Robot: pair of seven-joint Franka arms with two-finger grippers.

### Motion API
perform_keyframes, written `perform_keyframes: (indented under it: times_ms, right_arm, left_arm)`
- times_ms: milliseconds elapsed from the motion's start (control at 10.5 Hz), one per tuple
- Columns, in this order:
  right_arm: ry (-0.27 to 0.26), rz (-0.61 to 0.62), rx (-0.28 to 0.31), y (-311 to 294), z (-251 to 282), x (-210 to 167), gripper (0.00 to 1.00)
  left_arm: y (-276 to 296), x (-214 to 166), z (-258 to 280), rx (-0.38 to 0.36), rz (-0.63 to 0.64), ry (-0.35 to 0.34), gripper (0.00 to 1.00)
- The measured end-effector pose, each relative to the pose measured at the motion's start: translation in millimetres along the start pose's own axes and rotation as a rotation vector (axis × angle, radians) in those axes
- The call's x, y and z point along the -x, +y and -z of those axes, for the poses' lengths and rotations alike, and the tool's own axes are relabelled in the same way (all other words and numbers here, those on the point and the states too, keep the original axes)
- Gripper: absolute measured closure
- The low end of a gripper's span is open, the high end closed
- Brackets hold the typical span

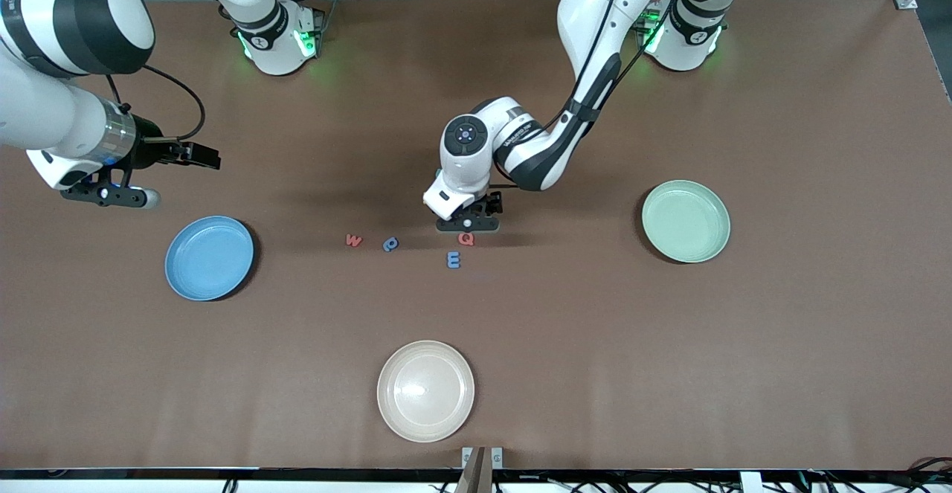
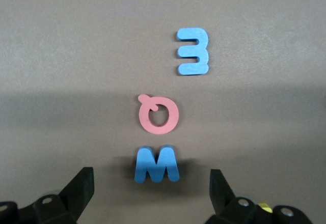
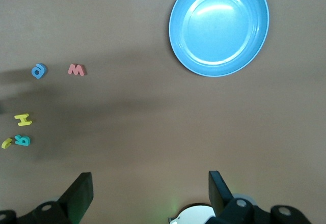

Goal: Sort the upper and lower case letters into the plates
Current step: 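Lower the left gripper and grasp the blue M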

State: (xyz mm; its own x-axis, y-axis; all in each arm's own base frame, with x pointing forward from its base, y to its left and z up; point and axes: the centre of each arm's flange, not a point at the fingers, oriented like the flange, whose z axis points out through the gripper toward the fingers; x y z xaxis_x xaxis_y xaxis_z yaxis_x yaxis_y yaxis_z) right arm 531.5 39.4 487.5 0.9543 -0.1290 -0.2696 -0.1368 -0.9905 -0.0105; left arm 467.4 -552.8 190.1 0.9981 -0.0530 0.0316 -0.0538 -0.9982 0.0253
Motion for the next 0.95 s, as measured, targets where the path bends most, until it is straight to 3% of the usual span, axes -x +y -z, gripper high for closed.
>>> perform_keyframes:
  times_ms: [190,476,952]
  right_arm:
    - [-0.009,-0.001,0.001,0,-4,0,0.00]
    - [-0.018,-0.001,0.003,1,-8,1,0.00]
    - [-0.021,-0.002,0.003,1,-10,1,0.00]
  left_arm:
    - [-5,-2,-9,-0.019,-0.078,0.006,0.00]
    - [-6,-1,-20,-0.023,-0.079,0.001,0.00]
    - [0,6,-30,-0.021,0.047,0.002,0.00]
